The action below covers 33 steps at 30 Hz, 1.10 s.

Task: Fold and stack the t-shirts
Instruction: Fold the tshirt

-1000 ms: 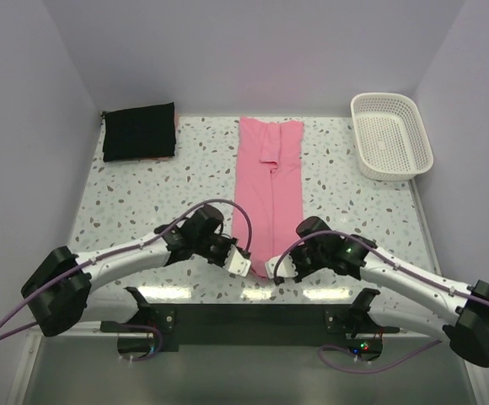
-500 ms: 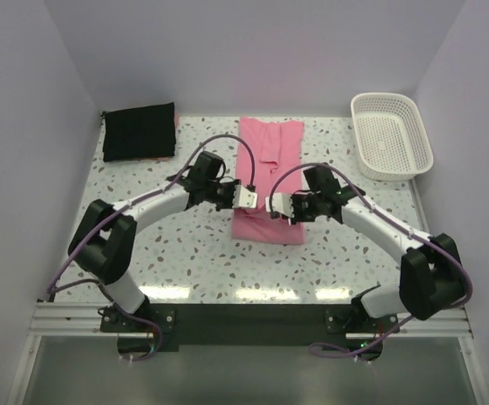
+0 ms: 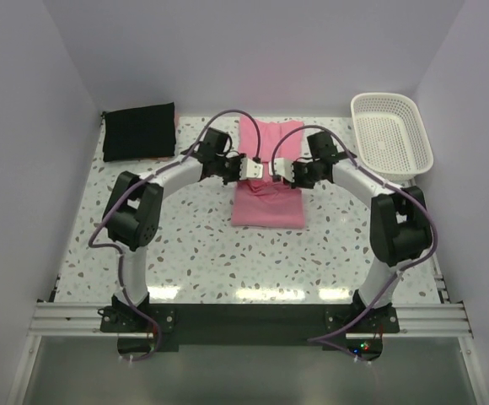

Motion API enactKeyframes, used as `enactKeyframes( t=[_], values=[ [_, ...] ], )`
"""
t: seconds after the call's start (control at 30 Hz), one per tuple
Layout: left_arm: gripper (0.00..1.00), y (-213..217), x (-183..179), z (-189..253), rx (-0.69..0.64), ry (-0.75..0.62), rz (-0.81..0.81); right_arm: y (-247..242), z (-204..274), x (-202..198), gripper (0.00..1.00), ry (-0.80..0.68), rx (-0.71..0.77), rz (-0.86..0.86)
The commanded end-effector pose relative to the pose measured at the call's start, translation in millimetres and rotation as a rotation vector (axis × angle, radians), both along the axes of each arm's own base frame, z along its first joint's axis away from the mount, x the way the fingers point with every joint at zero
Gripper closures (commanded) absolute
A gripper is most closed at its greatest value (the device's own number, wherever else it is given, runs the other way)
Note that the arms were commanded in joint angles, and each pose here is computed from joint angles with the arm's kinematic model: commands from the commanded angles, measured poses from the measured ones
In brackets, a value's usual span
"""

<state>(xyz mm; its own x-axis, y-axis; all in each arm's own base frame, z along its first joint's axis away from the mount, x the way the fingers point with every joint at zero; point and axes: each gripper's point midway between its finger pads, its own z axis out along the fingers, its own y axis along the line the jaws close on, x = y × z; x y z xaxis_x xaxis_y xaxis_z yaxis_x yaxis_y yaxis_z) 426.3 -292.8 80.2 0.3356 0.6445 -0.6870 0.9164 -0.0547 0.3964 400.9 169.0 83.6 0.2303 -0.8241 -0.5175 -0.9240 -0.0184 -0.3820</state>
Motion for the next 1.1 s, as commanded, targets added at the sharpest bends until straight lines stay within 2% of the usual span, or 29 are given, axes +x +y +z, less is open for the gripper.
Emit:
enactKeyframes(
  t=[0.0,0.37,0.77,1.07],
  values=[
    [1.00,-2.8,28.0,12.0,-0.027,-0.059,0.006,11.6,23.0,30.4,1.00,-0.081,0.058,0.047],
    [1.00,-1.9,64.2,4.5,-0.019,-0.080,0.028,8.2,7.6,66.4,1.00,-0.067,0.042,0.053],
    [1.00,0.0,78.3,-13.2,-0.017,-0.094,0.054,0.4,-14.0,76.0,1.00,-0.055,-0.015,0.047],
    [1.00,-2.0,83.9,-10.2,-0.035,-0.107,0.058,-7.8,-21.0,73.9,1.00,-0.047,-0.045,0.023]
  ],
)
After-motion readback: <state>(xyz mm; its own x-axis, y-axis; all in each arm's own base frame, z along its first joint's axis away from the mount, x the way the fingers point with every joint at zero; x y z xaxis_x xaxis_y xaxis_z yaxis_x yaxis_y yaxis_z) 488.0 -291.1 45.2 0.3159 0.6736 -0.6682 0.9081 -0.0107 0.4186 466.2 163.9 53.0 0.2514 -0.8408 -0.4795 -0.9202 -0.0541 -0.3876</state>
